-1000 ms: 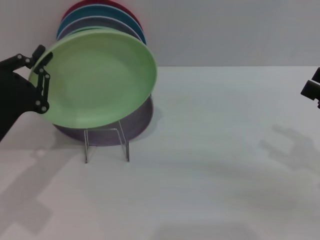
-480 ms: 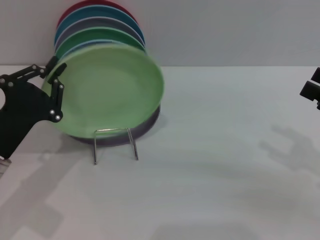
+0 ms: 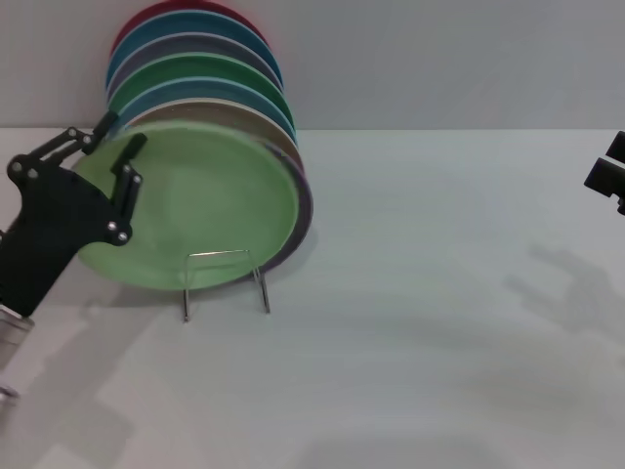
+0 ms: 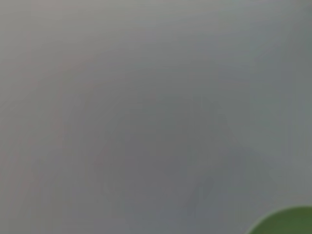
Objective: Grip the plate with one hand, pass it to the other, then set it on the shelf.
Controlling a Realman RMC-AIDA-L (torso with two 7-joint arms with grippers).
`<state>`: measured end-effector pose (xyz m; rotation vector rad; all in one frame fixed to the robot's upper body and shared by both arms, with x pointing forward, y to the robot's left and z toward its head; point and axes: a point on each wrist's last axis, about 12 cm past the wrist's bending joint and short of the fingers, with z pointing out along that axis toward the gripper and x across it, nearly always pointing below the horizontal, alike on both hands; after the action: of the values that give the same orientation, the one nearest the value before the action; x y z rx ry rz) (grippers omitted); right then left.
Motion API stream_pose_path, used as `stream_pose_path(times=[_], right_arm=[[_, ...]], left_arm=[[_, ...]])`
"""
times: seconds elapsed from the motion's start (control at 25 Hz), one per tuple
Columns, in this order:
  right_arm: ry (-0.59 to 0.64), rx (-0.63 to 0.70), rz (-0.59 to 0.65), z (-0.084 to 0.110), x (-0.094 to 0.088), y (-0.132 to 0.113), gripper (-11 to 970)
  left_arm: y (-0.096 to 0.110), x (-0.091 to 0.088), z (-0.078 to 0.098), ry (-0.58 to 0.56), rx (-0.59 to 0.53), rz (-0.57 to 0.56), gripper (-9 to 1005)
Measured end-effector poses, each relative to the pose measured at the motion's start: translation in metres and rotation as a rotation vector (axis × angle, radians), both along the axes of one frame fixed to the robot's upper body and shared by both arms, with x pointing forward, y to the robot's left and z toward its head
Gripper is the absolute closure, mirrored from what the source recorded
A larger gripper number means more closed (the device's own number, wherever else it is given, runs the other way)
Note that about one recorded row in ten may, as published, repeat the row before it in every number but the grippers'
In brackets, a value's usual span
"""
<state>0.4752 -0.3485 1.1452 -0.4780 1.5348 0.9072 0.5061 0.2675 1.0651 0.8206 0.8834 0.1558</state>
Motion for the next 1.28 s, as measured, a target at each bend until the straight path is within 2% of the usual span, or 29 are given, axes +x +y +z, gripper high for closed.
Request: stream_pose_path(times=[0.12, 0.4, 0.52, 0.72, 0.92, 1.08, 1.28], right_arm=[[0.000, 0.000, 0.000, 0.000, 0.000, 0.000, 204], [0.003, -0.004, 0.003, 0.000, 0.000, 0.000, 204], [0.005, -0.006, 0.004, -0.001, 0.000, 0.000, 204], [0.003, -0.006, 0.008, 0.000, 0.000, 0.001, 204], [0.005, -0.010, 0.012, -0.001, 0.001, 0.002, 203], [0.010, -0.013, 0.016, -0.001, 0.001, 0.002, 203], [0.010, -0.013, 0.011, -0.003, 0.001, 0.001, 203]], left_arm=[[-0.004, 0.000, -0.005, -0.005, 0.049, 0.026, 850], [-0.008, -0.002, -0.010, 0.001, 0.095, 0.030, 716], [-0.011, -0.004, -0.012, -0.014, 0.130, 0.031, 722], [-0.014, -0.007, -0.016, -0.024, 0.176, 0.035, 599], [-0.016, -0.012, -0.018, -0.032, 0.186, 0.046, 446], [-0.017, -0.015, -0.020, -0.052, 0.213, 0.070, 402], [-0.014, -0.032, -0.020, -0.067, 0.159, 0.094, 348]])
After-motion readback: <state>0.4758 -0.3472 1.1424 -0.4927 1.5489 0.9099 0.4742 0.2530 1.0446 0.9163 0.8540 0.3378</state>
